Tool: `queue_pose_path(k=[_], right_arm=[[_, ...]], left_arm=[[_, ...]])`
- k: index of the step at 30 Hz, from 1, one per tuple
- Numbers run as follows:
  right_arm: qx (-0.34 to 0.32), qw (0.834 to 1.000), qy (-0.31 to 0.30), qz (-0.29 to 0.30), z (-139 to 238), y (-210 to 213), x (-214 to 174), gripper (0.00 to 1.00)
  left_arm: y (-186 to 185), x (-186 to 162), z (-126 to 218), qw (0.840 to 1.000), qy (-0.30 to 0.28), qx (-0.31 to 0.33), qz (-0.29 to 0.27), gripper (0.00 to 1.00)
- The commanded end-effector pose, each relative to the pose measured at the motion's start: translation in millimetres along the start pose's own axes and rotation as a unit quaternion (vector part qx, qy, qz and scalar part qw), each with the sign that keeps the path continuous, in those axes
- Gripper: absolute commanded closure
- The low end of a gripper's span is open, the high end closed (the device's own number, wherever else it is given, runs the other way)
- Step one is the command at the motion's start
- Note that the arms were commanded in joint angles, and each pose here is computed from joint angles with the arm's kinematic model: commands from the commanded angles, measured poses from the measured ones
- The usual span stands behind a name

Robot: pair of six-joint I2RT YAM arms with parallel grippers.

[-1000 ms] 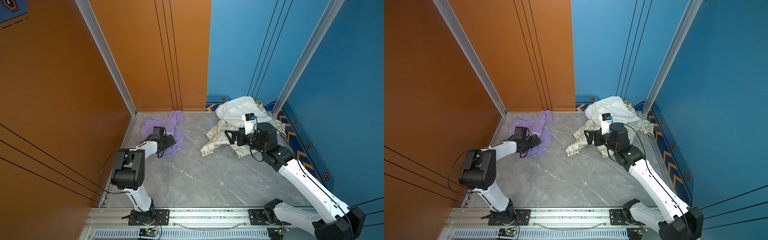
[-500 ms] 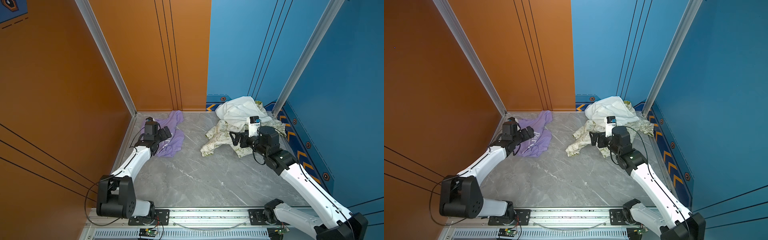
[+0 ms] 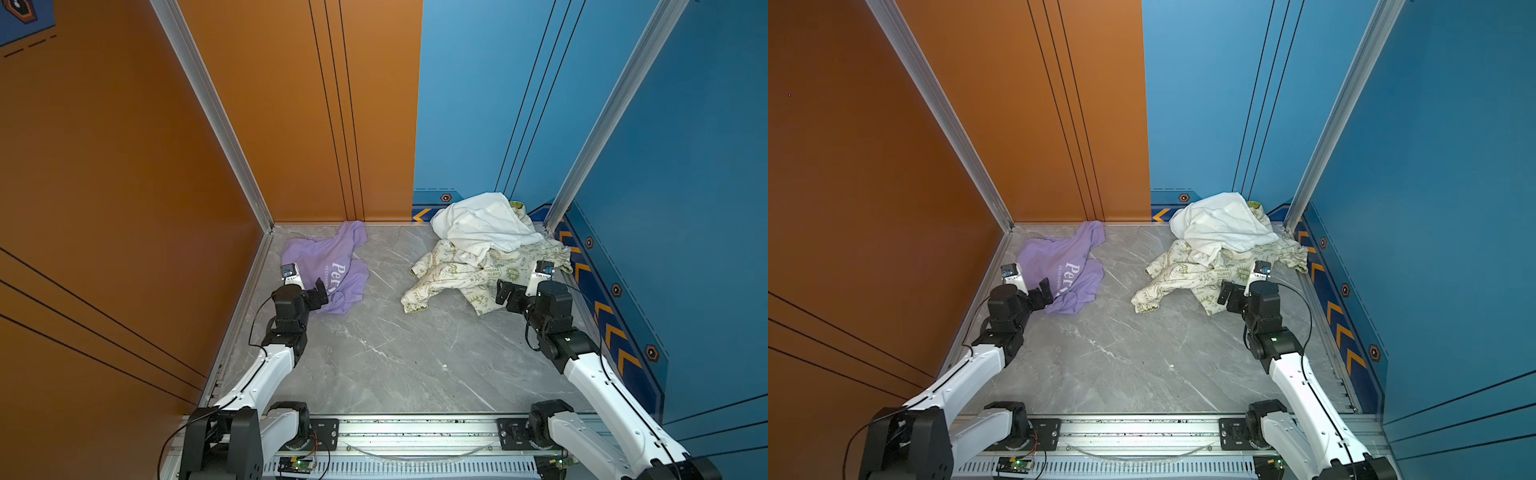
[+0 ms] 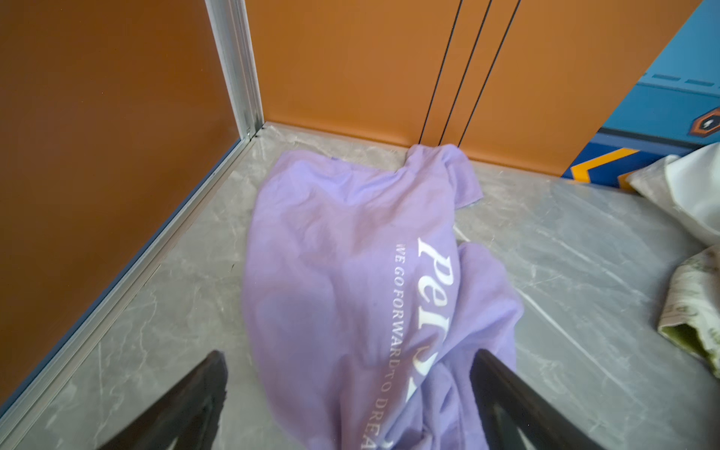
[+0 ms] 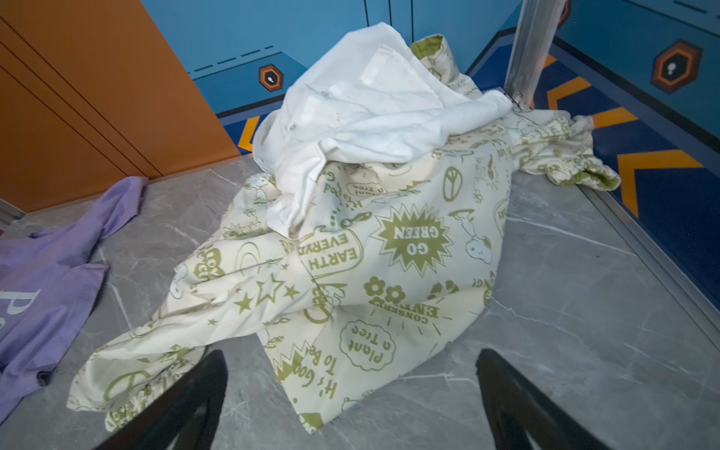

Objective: Pick out a specific cloth from the pile

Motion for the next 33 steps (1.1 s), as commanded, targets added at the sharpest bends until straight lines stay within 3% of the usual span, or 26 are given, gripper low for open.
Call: queue_pose_path(k=[1, 7, 16, 22, 33], right_arm=[[-0.01, 0.999, -0.052, -0.014, -8.1, -11.9, 5.6, 0.0], [-0.056, 0.996, -0.066, 0.0, -29.1, -38.4, -8.2, 0.0], [-0.055, 0.991, -0.106, 0.066, -51.1, -51.0, -24.6, 0.0], [-0.016, 0.991, -0.101, 0.086, -70.7, -48.7, -37.4, 0.0], [-0.008, 0.99, -0.101, 0.102, -90.2, -57.2, -56.3, 0.0]], left_arm=[[8.2, -3.2, -5.5, 0.998, -0.047, 0.049, -0.002, 0.02], [4.1, -27.9, -24.6, 0.998, -0.029, 0.052, -0.034, 0.02], [-5.7, -53.3, -39.3, 0.997, -0.047, 0.045, -0.043, 0.02], [-8.4, -53.0, -39.5, 0.996, -0.053, 0.042, -0.052, 0.02], [-18.3, -49.0, -45.2, 0.996, -0.049, 0.002, -0.075, 0.02]])
Point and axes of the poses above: each gripper's point midway between its finger pads, its own z axis back along the fingers, its own y axis along the line the jaws close on, x = y × z, the point moved 8 cm from there along z, back along the fingers, and after that the axes turned 14 degrees about -z, right-handed, at the moved point
